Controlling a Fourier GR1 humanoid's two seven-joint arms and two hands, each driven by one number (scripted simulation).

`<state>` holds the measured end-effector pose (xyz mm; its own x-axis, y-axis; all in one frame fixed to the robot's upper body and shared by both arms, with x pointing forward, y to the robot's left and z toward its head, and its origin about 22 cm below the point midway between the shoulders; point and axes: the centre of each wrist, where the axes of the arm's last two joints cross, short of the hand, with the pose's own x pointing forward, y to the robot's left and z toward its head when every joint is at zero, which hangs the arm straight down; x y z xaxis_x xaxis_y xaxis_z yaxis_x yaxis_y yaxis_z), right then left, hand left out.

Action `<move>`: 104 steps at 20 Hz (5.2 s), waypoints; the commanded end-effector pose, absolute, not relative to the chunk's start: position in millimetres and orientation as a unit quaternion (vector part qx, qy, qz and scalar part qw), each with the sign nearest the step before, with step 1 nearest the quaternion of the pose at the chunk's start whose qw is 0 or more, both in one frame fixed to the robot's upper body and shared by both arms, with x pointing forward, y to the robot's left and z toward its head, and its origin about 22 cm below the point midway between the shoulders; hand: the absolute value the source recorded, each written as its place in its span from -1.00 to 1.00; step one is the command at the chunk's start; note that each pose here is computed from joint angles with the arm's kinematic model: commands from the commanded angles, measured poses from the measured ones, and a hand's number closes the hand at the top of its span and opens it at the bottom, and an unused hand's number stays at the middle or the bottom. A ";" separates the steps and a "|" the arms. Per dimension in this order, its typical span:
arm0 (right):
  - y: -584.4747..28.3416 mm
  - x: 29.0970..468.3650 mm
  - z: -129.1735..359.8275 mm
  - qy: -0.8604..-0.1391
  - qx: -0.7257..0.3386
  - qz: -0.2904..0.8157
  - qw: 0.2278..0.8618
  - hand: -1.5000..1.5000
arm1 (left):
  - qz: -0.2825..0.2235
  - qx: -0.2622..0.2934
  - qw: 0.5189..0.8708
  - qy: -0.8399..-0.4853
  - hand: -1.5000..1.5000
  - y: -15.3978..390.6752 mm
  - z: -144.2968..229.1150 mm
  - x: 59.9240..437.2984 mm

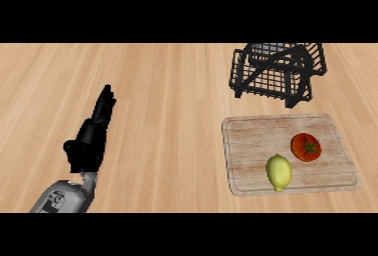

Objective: Pick the tomato from the cutting board and place it in the tiered basket

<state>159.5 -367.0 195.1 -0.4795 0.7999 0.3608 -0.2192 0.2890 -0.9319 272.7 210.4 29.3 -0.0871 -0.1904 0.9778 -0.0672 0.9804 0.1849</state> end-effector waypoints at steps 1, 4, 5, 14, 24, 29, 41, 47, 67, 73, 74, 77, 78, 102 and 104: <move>-360.2 155.9 186.3 -0.626 -0.232 0.574 0.474 -1.00 | -0.051 0.085 0.674 -0.732 0.00 200.0 12.4 261.1; -350.5 149.5 194.8 -0.597 -0.245 0.589 0.485 -1.00 | -0.047 0.078 0.674 -0.734 0.00 212.2 40.7 273.6; -365.1 161.0 188.4 -0.598 -0.247 0.585 0.489 -1.00 | -0.042 0.088 0.671 -0.735 0.00 189.0 23.1 253.0; -362.2 161.4 138.4 -0.560 -0.287 0.606 0.486 -1.00 | -0.050 0.081 0.665 -0.741 0.00 204.3 40.3 280.3; -369.3 170.2 142.7 -0.555 -0.308 0.633 0.443 -1.00 | -0.039 0.090 0.670 -0.736 0.00 214.0 18.0 286.4; -339.4 179.4 139.3 -0.554 -0.335 0.644 0.407 -1.00 | -0.048 0.078 0.667 -0.739 0.00 209.9 41.5 255.4; -364.7 215.8 106.4 -0.543 -0.365 0.605 0.453 -1.00 | -0.043 0.086 0.667 -0.739 0.00 209.0 22.0 272.6; -389.2 201.0 88.3 -0.537 -0.337 0.616 0.468 -1.00 | -0.046 0.088 0.662 -0.743 0.00 215.8 38.4 268.6; -332.3 229.0 67.7 -0.535 -0.317 0.624 0.473 -1.00 | -0.050 0.091 0.667 -0.738 0.00 202.6 39.3 263.6; -340.9 244.7 57.2 -0.526 -0.317 0.628 0.478 -1.00 | -0.048 0.086 0.669 -0.736 0.00 200.8 27.3 267.8; -333.8 251.5 69.1 -0.538 -0.310 0.621 0.479 -1.00 | -0.047 0.084 0.671 -0.735 0.00 210.0 21.7 255.8; -357.4 254.9 49.9 -0.532 -0.314 0.624 0.478 -1.00 | -0.051 0.084 0.671 -0.735 0.00 211.1 31.4 261.2; -345.5 244.0 47.7 -0.538 -0.306 0.620 0.482 -1.00 | -0.046 0.086 0.669 -0.737 0.00 198.1 23.7 263.5; -334.9 274.3 -4.1 -0.596 -0.356 0.584 0.421 1.00 | -0.049 0.080 0.671 -0.735 0.00 209.7 35.2 264.6; -341.9 278.4 1.8 -0.607 -0.367 0.579 0.402 1.00 | -0.051 0.090 0.663 -0.742 0.00 202.1 43.5 283.0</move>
<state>271.6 -334.4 6.1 -0.3932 0.9126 0.1121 -0.1072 0.0756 -0.9914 273.3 201.8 35.2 -0.0924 -0.1894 0.9775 -0.0604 0.9810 0.1844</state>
